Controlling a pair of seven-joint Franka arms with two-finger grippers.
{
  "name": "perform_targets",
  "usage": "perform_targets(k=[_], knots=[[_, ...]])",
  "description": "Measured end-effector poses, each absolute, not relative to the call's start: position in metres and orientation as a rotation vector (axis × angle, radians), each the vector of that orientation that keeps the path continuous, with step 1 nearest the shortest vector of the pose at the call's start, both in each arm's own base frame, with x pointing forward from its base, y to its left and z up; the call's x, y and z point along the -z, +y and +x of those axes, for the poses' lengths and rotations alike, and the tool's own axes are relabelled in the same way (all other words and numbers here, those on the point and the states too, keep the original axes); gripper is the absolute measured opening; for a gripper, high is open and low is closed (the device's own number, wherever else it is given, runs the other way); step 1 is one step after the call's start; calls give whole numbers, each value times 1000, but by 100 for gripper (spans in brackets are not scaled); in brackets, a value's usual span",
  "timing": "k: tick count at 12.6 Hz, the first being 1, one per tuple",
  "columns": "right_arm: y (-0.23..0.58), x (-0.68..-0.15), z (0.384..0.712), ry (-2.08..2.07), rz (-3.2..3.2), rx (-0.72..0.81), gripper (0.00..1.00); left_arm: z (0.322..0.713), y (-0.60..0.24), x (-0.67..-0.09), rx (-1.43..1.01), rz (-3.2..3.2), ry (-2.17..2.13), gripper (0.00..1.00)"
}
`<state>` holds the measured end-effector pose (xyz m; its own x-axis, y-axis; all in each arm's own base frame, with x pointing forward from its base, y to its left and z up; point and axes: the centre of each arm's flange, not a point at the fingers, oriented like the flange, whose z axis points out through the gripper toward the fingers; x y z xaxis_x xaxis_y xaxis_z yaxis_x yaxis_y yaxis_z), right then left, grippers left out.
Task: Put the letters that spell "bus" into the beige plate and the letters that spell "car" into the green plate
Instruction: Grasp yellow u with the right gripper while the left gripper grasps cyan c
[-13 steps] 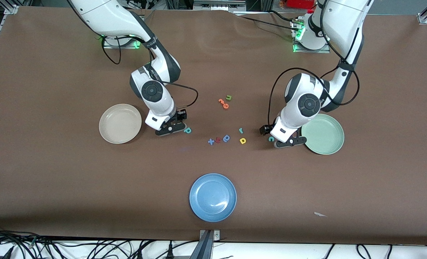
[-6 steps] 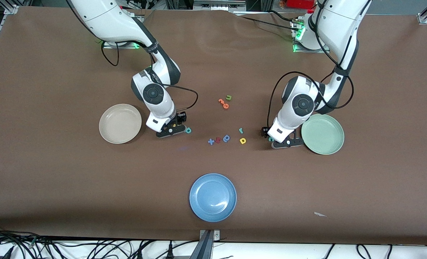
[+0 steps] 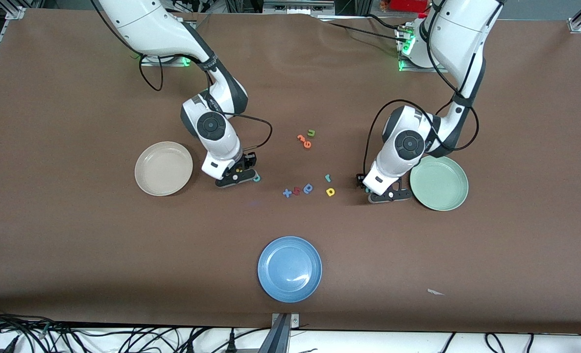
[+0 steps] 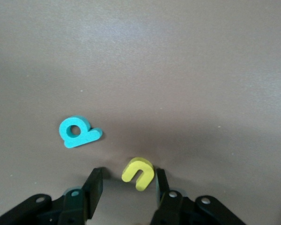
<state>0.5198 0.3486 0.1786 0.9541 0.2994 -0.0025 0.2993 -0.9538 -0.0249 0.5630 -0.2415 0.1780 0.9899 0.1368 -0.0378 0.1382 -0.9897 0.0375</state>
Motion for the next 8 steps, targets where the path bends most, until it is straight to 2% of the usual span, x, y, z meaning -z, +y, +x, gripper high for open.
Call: perform_targets(k=[4,5,8], knots=[[349,-176,520,-474,-3081,-9,49,567,-243,-172,52,3092,224,67],[349,-177,521,-474,-3081,-7,45,568,-244,-172,50,3092,225,65],[350,-177,521,-474,-3081,-6,43,569,-244,-171,48,3092,227,55]])
